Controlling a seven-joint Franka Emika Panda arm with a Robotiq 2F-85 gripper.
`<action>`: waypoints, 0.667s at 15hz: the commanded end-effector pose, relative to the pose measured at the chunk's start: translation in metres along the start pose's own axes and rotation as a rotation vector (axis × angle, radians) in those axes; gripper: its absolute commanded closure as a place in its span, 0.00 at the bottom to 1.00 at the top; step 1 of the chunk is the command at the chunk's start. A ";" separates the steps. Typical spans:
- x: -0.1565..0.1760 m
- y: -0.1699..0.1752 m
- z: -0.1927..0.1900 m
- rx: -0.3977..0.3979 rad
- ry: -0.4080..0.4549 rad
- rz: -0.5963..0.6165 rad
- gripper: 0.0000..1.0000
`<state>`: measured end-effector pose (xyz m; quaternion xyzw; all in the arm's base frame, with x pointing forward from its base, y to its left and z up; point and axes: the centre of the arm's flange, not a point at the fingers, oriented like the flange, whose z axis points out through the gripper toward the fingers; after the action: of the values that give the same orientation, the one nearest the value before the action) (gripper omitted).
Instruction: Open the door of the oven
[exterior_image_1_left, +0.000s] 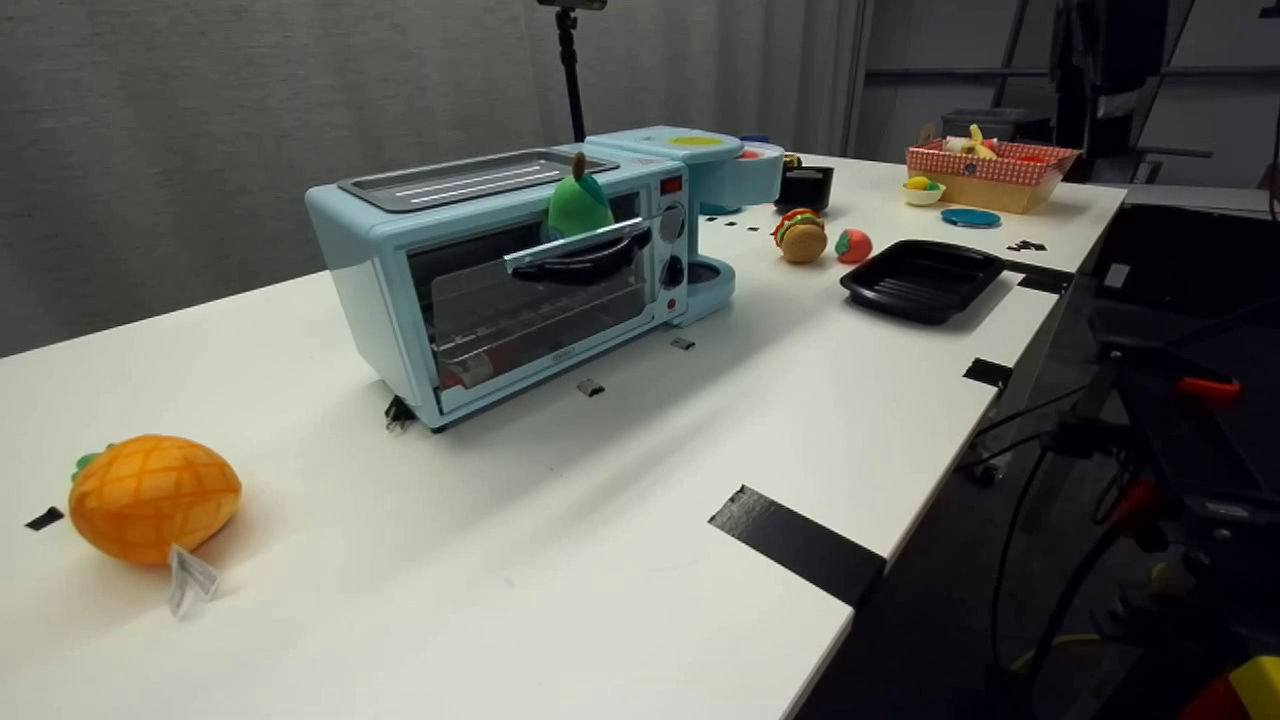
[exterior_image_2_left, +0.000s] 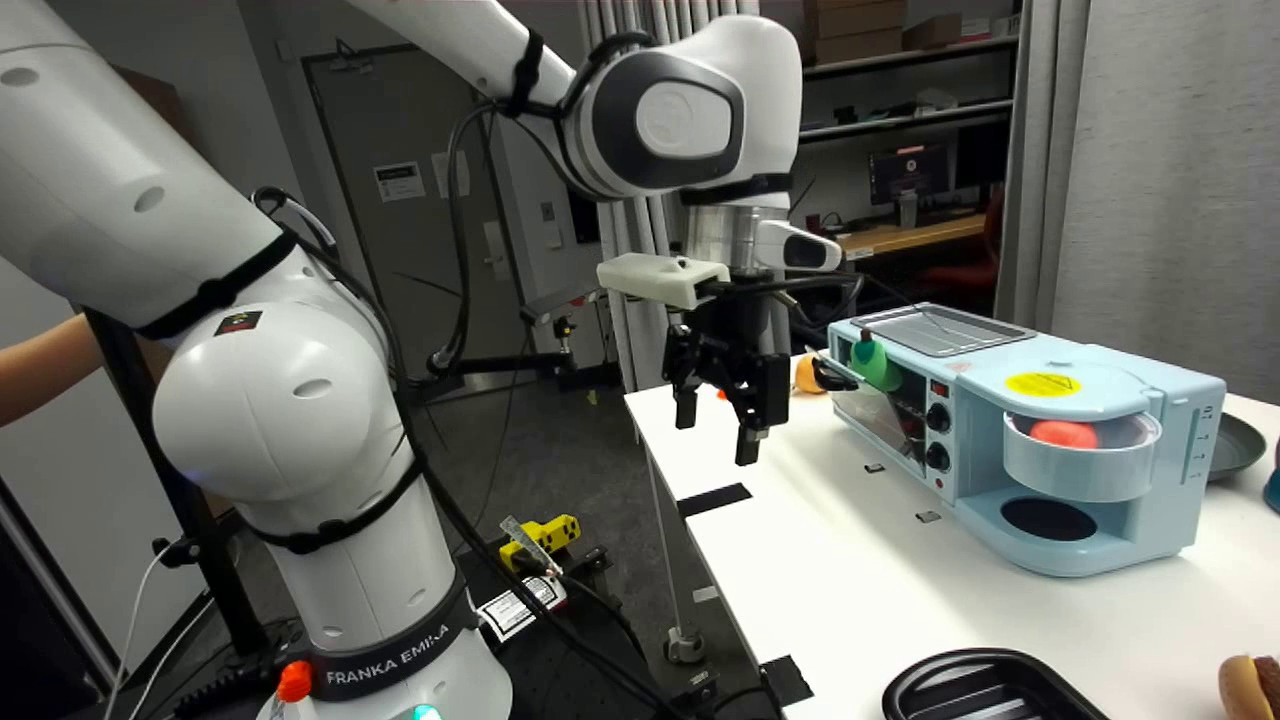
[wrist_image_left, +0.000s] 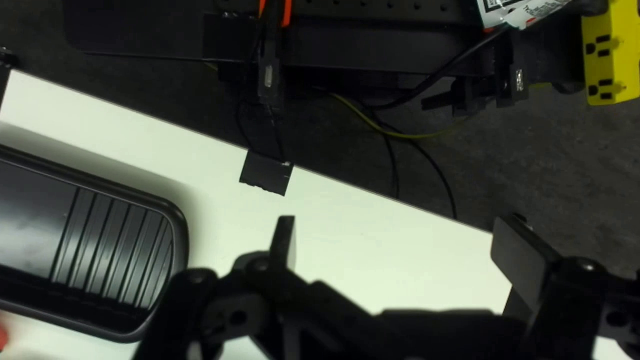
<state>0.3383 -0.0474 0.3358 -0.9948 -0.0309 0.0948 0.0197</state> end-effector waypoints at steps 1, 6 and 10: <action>0.037 -0.021 0.020 -0.044 -0.039 -0.040 0.00; 0.030 -0.028 0.026 -0.041 -0.065 -0.053 0.00; 0.033 -0.027 0.025 -0.042 -0.064 -0.053 0.00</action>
<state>0.3639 -0.0172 0.3061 -0.9903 -0.0597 0.1254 0.0004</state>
